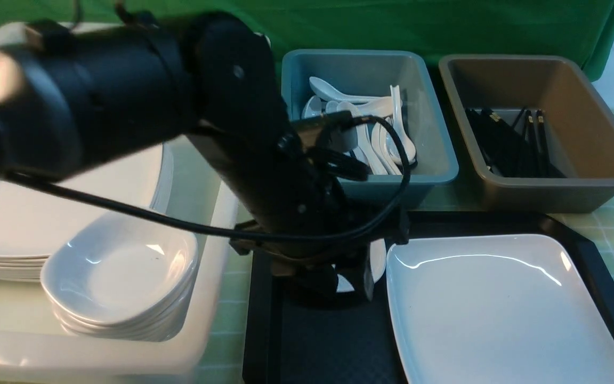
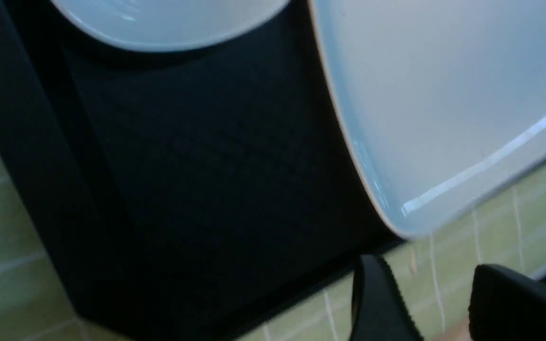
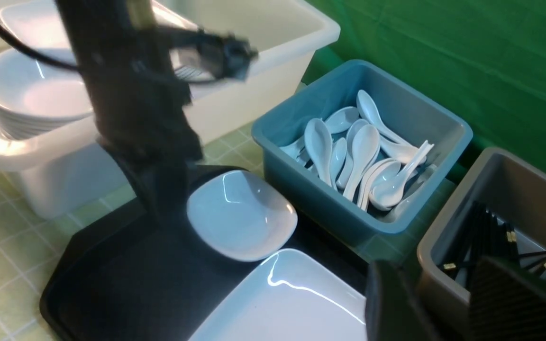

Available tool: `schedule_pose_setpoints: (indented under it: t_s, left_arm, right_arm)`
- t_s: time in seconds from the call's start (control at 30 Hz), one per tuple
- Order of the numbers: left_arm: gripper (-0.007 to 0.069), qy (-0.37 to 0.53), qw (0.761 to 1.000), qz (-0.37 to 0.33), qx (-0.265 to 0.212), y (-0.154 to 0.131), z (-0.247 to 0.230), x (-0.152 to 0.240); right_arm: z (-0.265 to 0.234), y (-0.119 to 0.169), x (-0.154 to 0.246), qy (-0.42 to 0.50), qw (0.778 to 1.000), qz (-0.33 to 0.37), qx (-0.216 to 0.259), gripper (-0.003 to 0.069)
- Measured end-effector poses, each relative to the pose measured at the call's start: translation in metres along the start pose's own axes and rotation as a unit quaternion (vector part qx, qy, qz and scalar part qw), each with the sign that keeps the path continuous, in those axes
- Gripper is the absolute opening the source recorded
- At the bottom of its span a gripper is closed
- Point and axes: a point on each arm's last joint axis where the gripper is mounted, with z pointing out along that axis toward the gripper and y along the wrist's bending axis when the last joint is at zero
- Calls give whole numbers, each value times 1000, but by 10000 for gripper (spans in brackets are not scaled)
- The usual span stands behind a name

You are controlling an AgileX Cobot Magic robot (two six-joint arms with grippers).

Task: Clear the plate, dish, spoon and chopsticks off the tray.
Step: Use the left arm to grab a small plate from the dinner plate

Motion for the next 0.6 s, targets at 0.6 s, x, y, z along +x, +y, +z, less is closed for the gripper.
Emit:
schedule_pose_setpoints:
  t_s: [0.6]
  left_arm:
    - [288,-85,931,-352,40,-1,74,-33]
  right_arm:
    - [0,0,0,1,1000,0,0,239]
